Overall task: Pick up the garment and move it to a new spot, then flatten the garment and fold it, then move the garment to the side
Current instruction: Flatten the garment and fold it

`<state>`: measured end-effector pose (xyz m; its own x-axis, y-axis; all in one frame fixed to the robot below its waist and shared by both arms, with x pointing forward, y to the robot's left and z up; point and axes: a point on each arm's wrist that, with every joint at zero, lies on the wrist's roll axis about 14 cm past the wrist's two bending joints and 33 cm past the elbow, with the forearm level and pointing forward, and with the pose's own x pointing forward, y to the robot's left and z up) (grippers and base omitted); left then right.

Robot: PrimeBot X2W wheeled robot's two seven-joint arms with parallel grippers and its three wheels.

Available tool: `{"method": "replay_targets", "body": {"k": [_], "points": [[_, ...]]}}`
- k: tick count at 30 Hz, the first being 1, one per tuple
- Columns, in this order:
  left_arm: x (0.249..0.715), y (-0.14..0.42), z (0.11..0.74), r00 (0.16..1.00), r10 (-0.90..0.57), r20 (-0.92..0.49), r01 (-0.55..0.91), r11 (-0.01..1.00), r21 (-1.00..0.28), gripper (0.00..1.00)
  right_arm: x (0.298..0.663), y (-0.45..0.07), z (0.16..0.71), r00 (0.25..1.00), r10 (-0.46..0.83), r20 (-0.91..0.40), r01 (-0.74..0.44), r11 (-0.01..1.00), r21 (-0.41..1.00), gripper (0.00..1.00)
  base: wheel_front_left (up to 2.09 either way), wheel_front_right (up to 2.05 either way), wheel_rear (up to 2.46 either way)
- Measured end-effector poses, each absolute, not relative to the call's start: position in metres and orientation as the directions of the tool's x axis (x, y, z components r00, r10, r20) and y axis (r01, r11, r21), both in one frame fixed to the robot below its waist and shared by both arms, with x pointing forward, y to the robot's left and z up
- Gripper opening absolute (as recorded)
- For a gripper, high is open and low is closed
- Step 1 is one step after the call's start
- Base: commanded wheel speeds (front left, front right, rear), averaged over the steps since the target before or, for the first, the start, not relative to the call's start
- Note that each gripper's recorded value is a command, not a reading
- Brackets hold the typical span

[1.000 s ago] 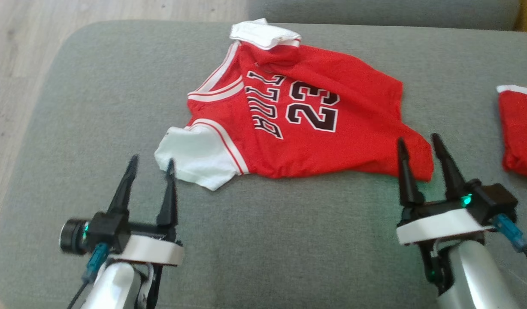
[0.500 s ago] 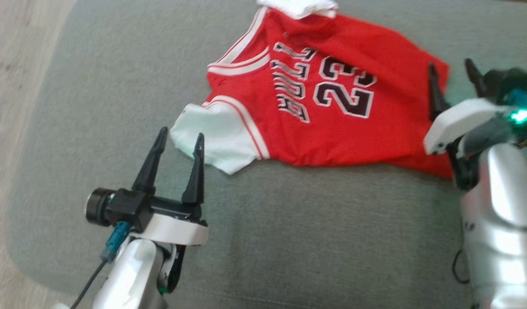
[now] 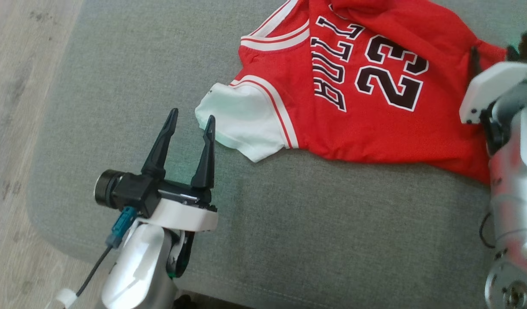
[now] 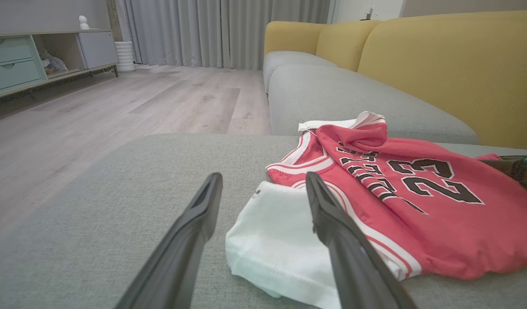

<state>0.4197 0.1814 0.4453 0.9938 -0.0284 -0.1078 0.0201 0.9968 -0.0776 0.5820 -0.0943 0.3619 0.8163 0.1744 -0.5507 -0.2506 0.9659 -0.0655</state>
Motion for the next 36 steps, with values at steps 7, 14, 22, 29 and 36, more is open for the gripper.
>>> {"method": "replay_targets", "body": {"k": [7,14,22,29,36], "points": [[0.426,0.177,0.448,0.994,-0.046,-0.097,0.039,0.996,-0.074,1.00,0.596,-0.104,0.367,0.823,0.161,-0.545,-0.276,0.952,-0.135,0.00,0.00,0.00,0.00],[0.429,0.178,0.452,0.995,-0.047,-0.084,0.041,0.996,-0.075,1.00,0.652,-0.139,0.434,0.924,0.099,-0.368,-0.203,0.945,-0.256,0.00,0.00,0.00,0.00],[0.426,0.184,0.454,0.996,-0.030,-0.080,0.024,0.997,-0.070,1.00,0.677,-0.133,0.469,0.951,0.116,-0.286,-0.220,0.906,-0.363,1.00,0.00,0.00,0.00],[0.428,0.182,0.464,0.998,-0.032,-0.050,0.029,0.997,-0.076,1.00,0.671,-0.131,0.485,0.967,0.146,-0.209,-0.214,0.909,-0.357,1.00,0.00,0.00,0.00],[0.430,0.174,0.475,0.999,-0.048,-0.015,0.047,0.996,-0.080,1.00,0.651,-0.129,0.523,0.983,0.174,-0.050,-0.181,0.943,-0.279,1.00,0.00,0.00,0.00]]}}
